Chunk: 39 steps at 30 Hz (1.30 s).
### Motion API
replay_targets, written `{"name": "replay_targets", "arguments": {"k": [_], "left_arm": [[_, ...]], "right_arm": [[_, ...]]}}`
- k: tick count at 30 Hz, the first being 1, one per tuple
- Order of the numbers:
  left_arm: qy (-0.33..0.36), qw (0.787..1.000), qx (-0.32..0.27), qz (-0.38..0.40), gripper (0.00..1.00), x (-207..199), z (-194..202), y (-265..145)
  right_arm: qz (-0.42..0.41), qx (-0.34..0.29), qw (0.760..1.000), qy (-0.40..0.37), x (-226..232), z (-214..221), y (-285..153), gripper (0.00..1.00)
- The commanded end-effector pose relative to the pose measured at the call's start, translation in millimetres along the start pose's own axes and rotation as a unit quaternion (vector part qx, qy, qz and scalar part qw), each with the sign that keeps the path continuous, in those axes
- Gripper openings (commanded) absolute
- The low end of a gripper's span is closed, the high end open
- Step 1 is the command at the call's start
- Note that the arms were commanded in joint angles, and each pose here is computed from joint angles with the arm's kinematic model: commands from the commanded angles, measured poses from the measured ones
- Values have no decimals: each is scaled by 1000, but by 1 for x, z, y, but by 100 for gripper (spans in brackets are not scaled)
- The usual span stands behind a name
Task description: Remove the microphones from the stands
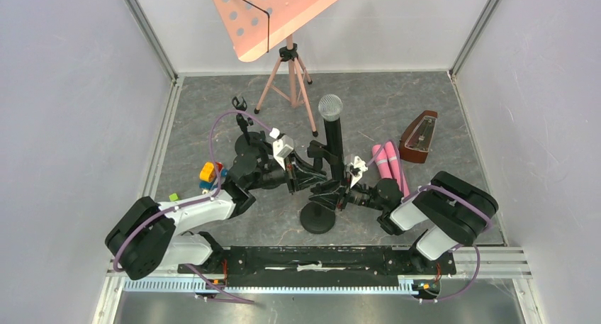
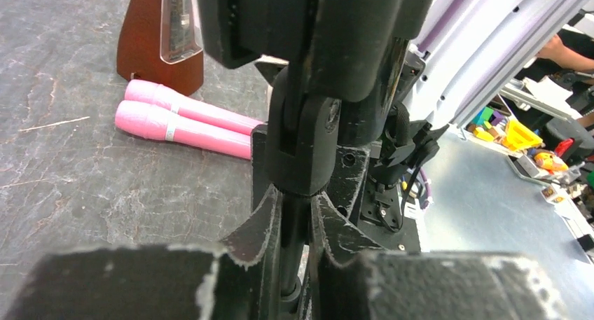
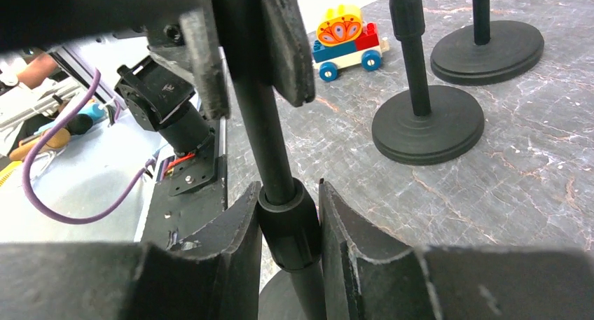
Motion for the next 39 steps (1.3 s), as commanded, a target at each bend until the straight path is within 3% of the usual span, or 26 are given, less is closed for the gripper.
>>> {"name": "replay_targets", "arguments": {"k": [1, 3, 6, 12, 17, 22, 28, 34, 39], "left_arm": [[4, 999, -11, 37, 11, -13, -11, 4], [2, 999, -6, 36, 2, -13, -10, 4], [1, 1000, 4, 18, 2, -8, -10, 5], [20, 992, 33, -118, 2, 18, -9, 3], [10, 985, 11, -172, 2, 26, -23, -1], [2, 982, 9, -190, 2, 28, -26, 2], [1, 976, 13, -219, 2, 30, -30, 6], [0, 968, 12, -250, 2, 33, -34, 3], [-2, 968, 9, -251, 2, 28, -38, 7]], "right_arm": [[-102, -96, 989, -42, 45, -42, -6, 0], [-96, -98, 990, -41, 44, -43, -6, 0], [-72, -105, 991, -40, 35, -45, -4, 1], [53, -85, 993, -58, -7, -33, -1, 0], [213, -101, 964, -121, -42, -42, -15, 1], [306, -113, 927, -187, -43, -54, -18, 3], [397, -159, 885, -186, -43, -68, -35, 3], [456, -195, 850, -177, -39, -74, -48, 5], [460, -192, 844, -199, -30, -75, -38, 5]]}}
Point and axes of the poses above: each gripper's point midway between its finger pads, its own y axis out along the fingers, its own x axis along the line the jaws close on, z = x × y, the point moved 1 cm from there along -y, back along the fingers
